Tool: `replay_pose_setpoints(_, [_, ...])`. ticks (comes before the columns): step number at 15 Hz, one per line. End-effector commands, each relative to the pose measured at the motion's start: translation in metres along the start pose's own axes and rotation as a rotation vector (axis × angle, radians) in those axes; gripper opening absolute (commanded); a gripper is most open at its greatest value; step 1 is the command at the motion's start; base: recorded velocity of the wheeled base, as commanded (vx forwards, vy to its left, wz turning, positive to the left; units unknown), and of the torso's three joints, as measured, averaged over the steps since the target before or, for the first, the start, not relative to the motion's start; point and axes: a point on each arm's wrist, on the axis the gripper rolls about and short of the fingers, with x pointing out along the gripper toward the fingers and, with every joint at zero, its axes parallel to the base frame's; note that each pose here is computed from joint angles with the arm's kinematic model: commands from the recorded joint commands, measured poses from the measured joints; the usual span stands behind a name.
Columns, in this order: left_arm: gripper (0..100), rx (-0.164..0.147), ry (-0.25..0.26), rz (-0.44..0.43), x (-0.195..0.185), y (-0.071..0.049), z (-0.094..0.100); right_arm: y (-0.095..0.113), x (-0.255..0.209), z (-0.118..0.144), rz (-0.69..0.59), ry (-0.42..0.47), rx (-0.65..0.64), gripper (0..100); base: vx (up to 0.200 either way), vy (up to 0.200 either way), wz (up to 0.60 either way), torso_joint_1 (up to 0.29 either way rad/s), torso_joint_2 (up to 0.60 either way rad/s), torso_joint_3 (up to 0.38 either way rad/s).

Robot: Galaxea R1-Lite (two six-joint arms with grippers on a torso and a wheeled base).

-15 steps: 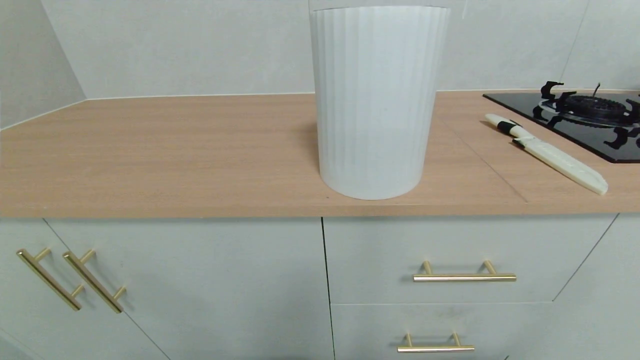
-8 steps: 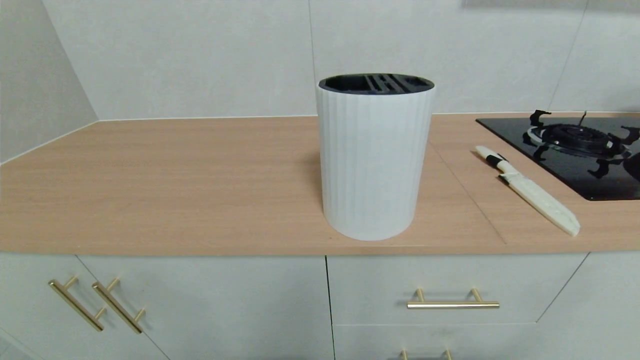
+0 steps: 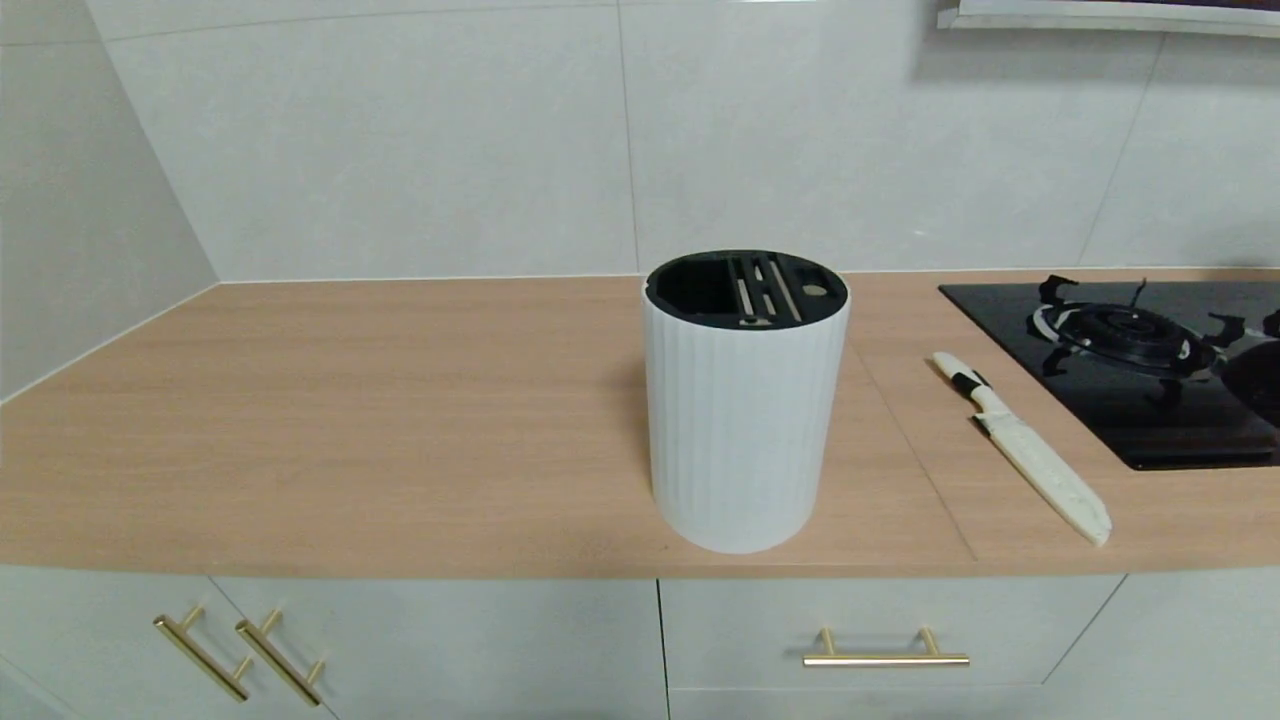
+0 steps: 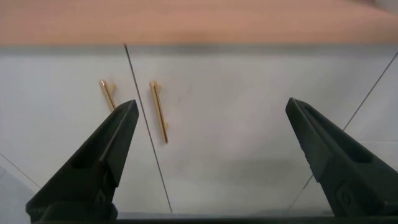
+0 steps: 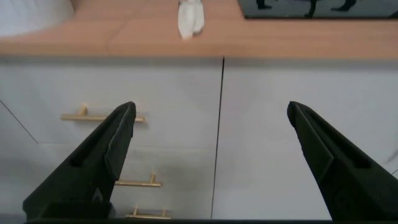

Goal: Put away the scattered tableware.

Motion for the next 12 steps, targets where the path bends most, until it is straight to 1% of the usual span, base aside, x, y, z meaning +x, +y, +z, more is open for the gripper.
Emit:
replay_pose_setpoints(1, [100, 0.0, 0.0, 0.001, 0.0, 0.0, 0.0, 0.0, 0.0001, 0.0001, 0.001, 0.001, 0.0, 100, 0.0, 0.0, 0.0, 0.212, -0.51, -0.286])
replay_pose_setpoints(7, [100, 0.0, 0.0, 0.001, 0.0, 0.0, 0.0, 0.0, 0.0001, 0.0001, 0.001, 0.001, 0.0, 100, 0.0, 0.0, 0.0, 0.229, -0.52, -0.293])
replay_pose_setpoints(12, [100, 0.0, 0.0, 0.001, 0.0, 0.0, 0.0, 0.0, 0.0001, 0.0001, 0.001, 0.001, 0.0, 100, 0.0, 0.0, 0.0, 0.256, -0.55, -0.302])
